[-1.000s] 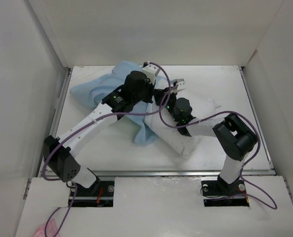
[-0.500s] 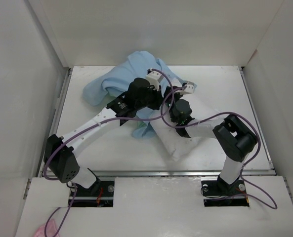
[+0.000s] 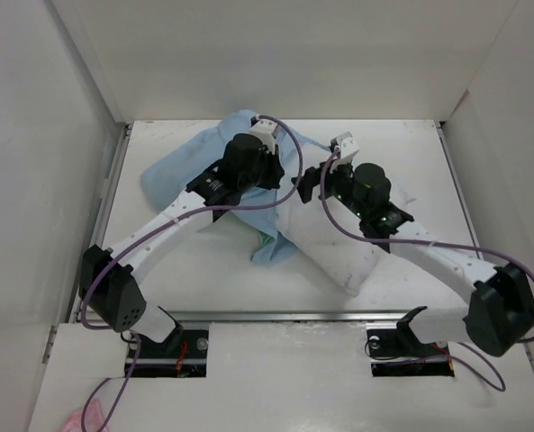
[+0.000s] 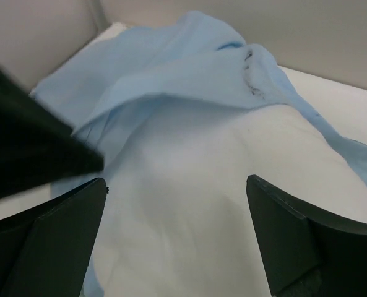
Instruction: Put the pillow into the pillowcase
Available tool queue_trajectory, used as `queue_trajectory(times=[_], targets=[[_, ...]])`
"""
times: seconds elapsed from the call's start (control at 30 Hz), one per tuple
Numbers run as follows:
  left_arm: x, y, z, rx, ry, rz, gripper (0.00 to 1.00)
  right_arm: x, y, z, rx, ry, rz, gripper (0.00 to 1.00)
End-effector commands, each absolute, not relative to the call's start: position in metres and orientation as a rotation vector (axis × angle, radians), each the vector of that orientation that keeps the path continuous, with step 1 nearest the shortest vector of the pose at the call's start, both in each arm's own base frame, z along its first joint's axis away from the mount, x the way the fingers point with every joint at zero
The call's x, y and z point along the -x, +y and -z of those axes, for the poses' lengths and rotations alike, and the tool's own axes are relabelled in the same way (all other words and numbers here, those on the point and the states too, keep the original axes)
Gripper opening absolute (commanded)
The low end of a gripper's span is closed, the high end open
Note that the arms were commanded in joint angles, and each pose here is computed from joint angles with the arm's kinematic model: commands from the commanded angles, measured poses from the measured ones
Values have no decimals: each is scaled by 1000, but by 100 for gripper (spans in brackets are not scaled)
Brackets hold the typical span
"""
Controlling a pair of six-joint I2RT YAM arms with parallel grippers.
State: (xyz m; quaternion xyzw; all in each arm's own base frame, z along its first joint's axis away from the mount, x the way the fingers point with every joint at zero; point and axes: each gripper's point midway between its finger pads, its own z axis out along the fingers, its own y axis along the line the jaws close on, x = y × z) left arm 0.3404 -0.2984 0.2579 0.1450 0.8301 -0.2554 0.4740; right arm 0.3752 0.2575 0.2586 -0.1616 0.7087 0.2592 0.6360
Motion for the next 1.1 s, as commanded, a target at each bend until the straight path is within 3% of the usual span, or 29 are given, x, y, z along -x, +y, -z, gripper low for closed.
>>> queue_trajectory(times=[0.0,0.1,0.23,0.33,0.37,0.4,0.43,0.47,0.6,0.63,0.7,0.73,0.77,1.07], targets=[[-363,-294,-296,-322,1925,605,0,-347,232,-227,591,1789,-395,100],[-363,-296,-300,-337,1913,614,0,-347,215,-218,640,1827,-296,100],[-357,-299,-302,-368,1902,642,0,-359,245,-203,822,1829,-396,100],[-356,-300,-298,-396,1906,638,0,-375,272,-152,957,1928,-465,100],[-356,-300,-301,-395,1903,639,0,-387,286,-158,968,1906,-496,90],[-358,-298,-306,-394,1889,625,0,-391,294,-118,1032,1983,-523,76],[-358,-298,-306,-403,1886,619,0,-398,299,-110,1027,2000,-528,57],[-359,-298,-314,-399,1871,624,0,-414,303,-116,991,1994,-505,1],[-359,-308,-342,-445,1816,663,0,-437,300,-195,685,1778,-489,0],[-358,-314,-346,-467,1808,693,0,-429,288,-258,522,1661,-527,0],[-353,-322,-351,-497,1797,708,0,-418,254,-287,330,1552,-481,0],[-349,-326,-355,-506,1786,719,0,-400,235,-357,217,1332,-518,0],[-341,-333,-360,-536,1778,751,0,-389,222,-371,132,1261,-547,0],[-223,-411,-371,-880,1696,1144,0,-358,210,-364,-198,1036,-618,0]])
